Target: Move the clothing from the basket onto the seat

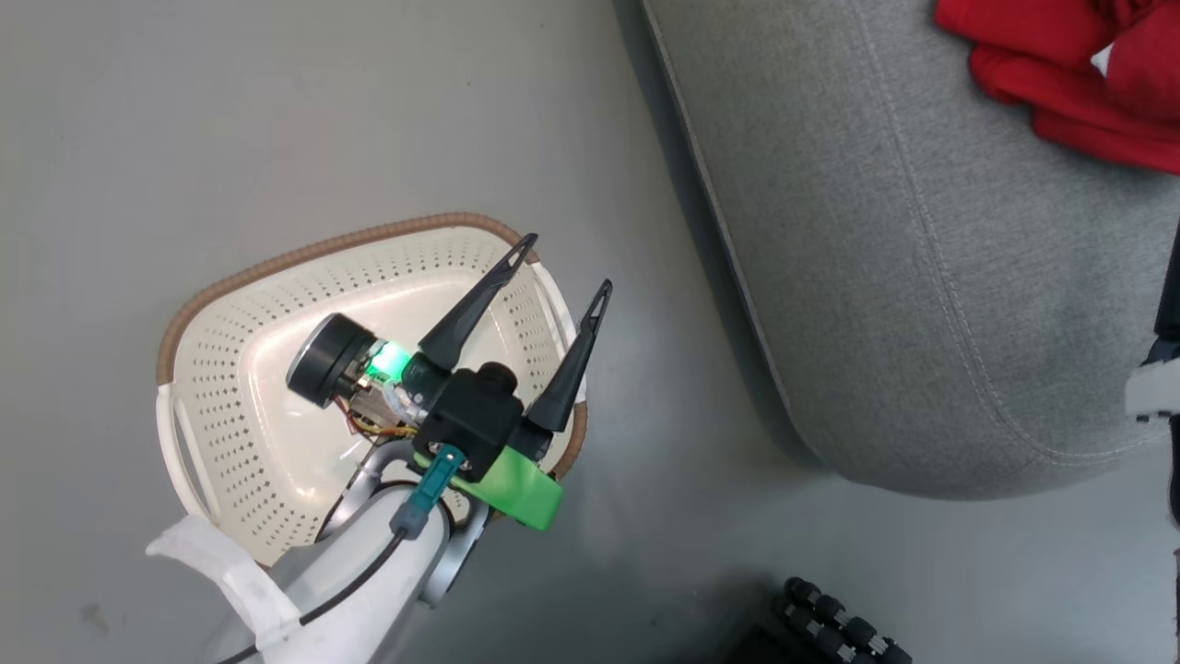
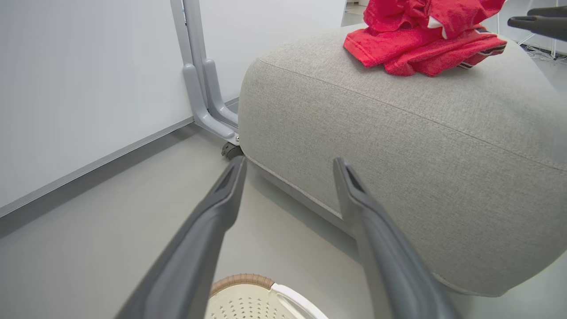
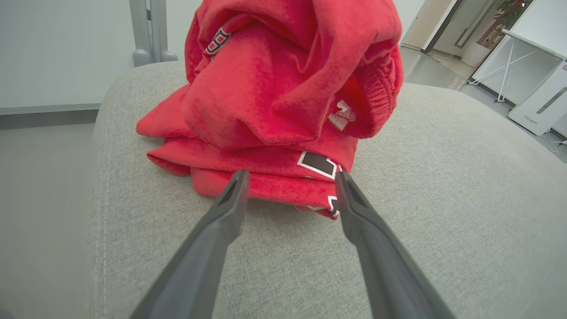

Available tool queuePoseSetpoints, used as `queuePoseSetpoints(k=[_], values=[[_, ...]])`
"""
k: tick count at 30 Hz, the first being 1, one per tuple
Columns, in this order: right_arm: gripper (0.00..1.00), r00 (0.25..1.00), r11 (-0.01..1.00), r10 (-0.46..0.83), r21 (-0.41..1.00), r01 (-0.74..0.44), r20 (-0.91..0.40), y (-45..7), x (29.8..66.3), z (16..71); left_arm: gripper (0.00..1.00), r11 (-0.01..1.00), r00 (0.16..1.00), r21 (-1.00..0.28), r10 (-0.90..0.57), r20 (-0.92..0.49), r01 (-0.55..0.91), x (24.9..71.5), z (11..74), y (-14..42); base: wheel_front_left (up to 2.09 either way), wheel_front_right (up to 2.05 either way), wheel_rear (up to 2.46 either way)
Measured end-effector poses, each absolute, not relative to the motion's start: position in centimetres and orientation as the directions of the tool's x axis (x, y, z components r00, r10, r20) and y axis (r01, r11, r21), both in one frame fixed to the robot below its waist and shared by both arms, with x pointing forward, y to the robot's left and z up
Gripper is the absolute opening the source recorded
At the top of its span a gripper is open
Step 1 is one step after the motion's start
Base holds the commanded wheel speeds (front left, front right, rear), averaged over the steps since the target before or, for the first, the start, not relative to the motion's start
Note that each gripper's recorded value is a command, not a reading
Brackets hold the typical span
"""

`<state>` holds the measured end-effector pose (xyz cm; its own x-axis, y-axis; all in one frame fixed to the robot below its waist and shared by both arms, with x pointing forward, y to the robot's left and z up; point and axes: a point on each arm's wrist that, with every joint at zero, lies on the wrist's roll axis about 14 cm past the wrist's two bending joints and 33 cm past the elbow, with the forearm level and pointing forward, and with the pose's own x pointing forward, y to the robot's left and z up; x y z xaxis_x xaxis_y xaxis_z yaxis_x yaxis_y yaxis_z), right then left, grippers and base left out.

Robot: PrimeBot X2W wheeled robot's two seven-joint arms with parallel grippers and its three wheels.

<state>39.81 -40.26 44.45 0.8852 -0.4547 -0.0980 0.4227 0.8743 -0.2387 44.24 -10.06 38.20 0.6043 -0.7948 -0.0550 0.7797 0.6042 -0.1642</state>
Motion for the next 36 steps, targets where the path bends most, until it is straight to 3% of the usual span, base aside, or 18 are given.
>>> queuePoseSetpoints(k=[8,12,21,27,36], values=[[1.0,0.921,0.91,-0.383,-0.196,0.364,-0.069,-36.6,37.4,46.3,1.0,0.716,0.729,-0.186,-0.684,0.005,0.673,45.0,42.5,-8.0,0.0,0.0,0.0],[1.0,0.949,0.939,-0.313,-0.163,0.304,-0.03,-33.8,37.6,47.6,1.0,0.778,0.799,-0.19,-0.597,0.072,0.598,45.5,46.1,-5.7,0.0,0.0,0.0],[1.0,0.992,0.989,-0.114,-0.09,0.117,0.048,-27.4,39.5,49.7,1.0,0.911,0.929,-0.184,-0.36,0.084,0.369,43.9,49.0,2.2,0.0,0.0,0.0],[1.0,0.992,0.999,0.004,-0.043,0.001,0.129,-23.3,40.5,52.1,1.0,0.961,0.965,-0.141,-0.218,0.147,0.239,42.2,52.0,7.5,0.0,0.0,0.0],[1.0,0.971,0.993,0.114,0.011,-0.119,0.208,-18.3,39.1,54.7,1.0,0.989,0.984,-0.119,-0.068,0.165,0.088,38.0,53.3,13.1,0.0,0.0,0.0]])
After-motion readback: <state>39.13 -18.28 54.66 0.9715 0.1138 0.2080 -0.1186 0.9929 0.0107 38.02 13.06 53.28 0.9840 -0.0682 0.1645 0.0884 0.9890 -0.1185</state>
